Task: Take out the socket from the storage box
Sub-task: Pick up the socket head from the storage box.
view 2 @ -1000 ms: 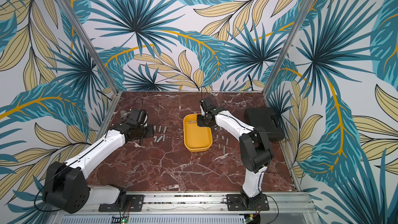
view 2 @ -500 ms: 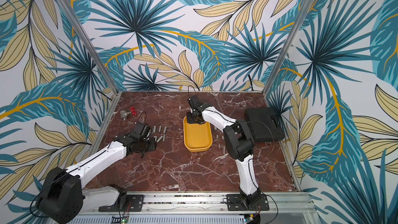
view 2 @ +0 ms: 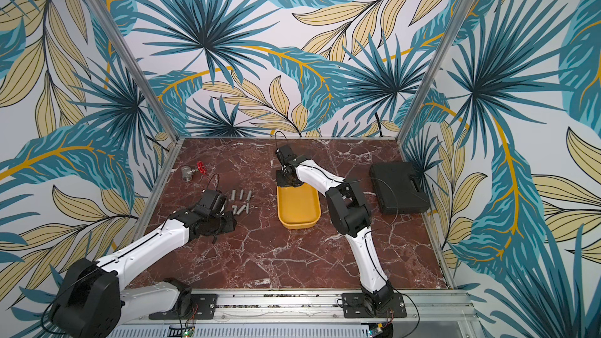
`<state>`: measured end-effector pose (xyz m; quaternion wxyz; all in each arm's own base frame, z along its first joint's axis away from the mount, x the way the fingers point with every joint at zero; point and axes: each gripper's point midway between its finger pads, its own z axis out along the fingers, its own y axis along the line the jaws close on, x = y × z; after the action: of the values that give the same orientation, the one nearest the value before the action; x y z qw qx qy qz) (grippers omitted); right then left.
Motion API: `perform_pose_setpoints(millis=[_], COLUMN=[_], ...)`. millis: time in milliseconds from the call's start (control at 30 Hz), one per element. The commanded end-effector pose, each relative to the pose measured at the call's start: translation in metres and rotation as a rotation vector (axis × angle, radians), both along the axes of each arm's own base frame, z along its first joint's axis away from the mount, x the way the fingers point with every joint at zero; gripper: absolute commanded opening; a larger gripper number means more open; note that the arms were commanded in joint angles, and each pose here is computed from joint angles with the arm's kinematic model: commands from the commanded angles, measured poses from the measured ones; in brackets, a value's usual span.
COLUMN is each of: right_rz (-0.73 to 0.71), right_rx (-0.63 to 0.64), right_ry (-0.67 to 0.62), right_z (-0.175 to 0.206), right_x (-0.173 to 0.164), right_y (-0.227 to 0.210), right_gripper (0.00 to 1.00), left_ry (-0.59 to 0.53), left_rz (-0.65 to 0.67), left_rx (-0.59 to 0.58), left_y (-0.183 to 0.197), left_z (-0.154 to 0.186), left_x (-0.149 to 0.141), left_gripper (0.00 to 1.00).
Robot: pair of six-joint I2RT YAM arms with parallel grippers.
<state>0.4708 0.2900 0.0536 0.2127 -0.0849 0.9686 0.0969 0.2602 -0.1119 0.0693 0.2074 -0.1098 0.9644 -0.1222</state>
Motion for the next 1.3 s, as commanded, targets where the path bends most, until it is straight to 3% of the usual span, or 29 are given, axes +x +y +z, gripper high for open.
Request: perform_pose_setpoints(millis=[0, 267, 367, 700, 1033, 1167, 1267], right_rz=[0.001, 0.002, 0.0, 0.008, -0.032, -0.092, -0.122], right_rx=[-0.047, -0.072, -0.073, -0.024, 0.002, 0.018, -0.046], right_ry=[0.03, 0.039, 0.039, -0.038, -0.121, -0.131, -0.117], right_z=[-0.014, -0.023, -0.022, 0.023, 0.083, 0.088, 0.082], right_x=[-0.004, -0.003, -0.003, -0.005, -0.043, -0.074, -0.1], right_y=[-0.003, -0.005, -0.005, -0.006, -0.052, -0.087, -0.116], right_gripper=[0.27, 0.26, 0.22, 0.17, 0.17, 0.17, 0.17], left_ry=[-0.014, -0.014, -0.014, -0.021, -0.036, -0.035, -0.031], left_rz=[0.0, 0.001, 0.002, 0.004, 0.0, 0.0, -0.007], left_rx=[-0.014, -0.014, -0.013, -0.011, -0.001, -0.008, -0.015], left_y=[-0.001, -0.001, -0.001, -0.001, -0.003, -0.007, -0.012], left_z=[0.0, 0.0, 0.0, 0.004, 0.013, 0.012, 0.009], left_x=[-0.002, -0.002, -0.002, 0.0, 0.008, 0.012, 0.015], left_gripper=[0.41, 0.41, 0.41, 0.41, 0.41, 0.41, 0.41])
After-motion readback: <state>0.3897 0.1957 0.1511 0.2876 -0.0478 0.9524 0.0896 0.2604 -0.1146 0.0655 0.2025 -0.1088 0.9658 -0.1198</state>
